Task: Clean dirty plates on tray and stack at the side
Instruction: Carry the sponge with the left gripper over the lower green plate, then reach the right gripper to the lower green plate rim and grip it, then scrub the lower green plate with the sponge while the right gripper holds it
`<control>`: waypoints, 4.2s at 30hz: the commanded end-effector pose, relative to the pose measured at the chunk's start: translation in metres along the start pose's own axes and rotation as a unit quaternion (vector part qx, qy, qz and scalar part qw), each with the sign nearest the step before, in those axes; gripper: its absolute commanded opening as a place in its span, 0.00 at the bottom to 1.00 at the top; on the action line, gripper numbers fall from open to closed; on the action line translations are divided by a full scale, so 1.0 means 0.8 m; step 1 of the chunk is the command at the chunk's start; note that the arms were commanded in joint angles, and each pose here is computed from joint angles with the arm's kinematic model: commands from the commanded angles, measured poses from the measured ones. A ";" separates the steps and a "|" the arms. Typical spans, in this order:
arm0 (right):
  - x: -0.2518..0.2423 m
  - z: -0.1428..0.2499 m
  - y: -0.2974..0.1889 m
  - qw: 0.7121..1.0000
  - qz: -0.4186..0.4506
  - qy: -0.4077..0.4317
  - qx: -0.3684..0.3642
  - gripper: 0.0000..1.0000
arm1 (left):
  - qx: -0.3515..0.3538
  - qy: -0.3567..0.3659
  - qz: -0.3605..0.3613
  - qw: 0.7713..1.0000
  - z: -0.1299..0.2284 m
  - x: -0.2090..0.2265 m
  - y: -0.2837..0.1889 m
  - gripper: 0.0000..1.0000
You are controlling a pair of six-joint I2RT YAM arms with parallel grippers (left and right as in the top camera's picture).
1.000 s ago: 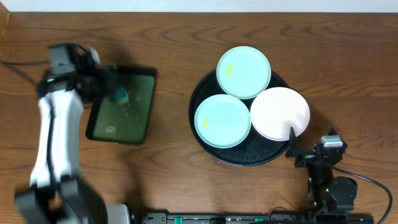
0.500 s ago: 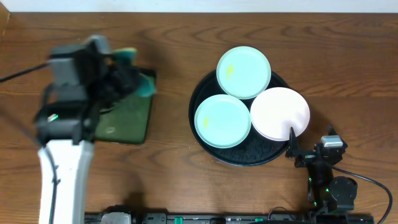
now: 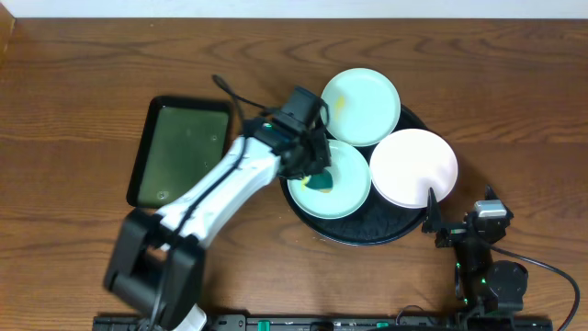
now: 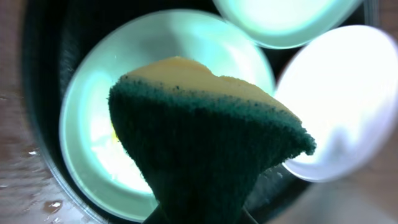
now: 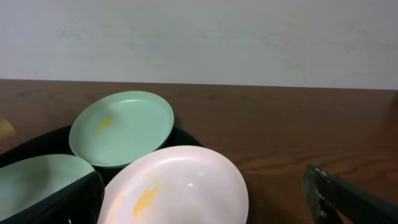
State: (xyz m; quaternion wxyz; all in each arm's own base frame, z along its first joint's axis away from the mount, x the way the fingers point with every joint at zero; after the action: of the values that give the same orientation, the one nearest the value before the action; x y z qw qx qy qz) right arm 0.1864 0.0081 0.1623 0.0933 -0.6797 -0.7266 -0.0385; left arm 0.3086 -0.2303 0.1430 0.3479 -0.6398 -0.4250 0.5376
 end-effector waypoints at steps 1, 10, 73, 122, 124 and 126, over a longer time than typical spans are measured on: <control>0.000 -0.005 0.000 1.000 0.004 -0.004 -0.013 0.99 | 0.003 -0.040 -0.028 0.999 0.004 0.004 0.024 0.07; 0.056 -0.076 -0.022 0.969 -0.189 0.076 -0.140 0.99 | -0.013 -0.037 -0.024 0.999 0.000 -0.008 0.051 0.07; 0.142 0.105 0.258 0.741 -0.159 -0.013 0.652 0.44 | -0.035 -0.086 -0.041 0.995 -0.006 -0.003 0.051 0.08; 0.132 0.137 0.241 0.731 -0.145 -0.048 0.665 0.30 | -0.086 -0.083 -0.129 0.984 0.016 -0.003 0.061 0.23; 0.133 0.137 0.242 0.732 -0.148 -0.046 0.664 0.31 | -0.085 -0.082 -0.130 0.984 0.018 -0.004 0.063 0.23; 0.134 0.136 0.242 0.732 -0.150 -0.044 0.663 0.30 | -0.081 -0.080 -0.132 0.985 0.020 -0.004 0.066 0.23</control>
State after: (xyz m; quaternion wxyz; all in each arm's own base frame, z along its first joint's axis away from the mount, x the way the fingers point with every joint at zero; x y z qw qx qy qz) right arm 0.3672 0.1436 0.0662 0.4733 -0.3374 -0.6641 0.4702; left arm 0.3037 -0.2565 0.1050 0.3155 -0.5698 -0.5642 0.5073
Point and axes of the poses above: each gripper's point midway between its finger pads, its own y axis out along the fingers, its own x axis along the line the jaws close on, z = x × y, the point moved 6 cm from there along -y, back along the fingers, and after that the axes turned 11 degrees about y, right-handed, at the moved point
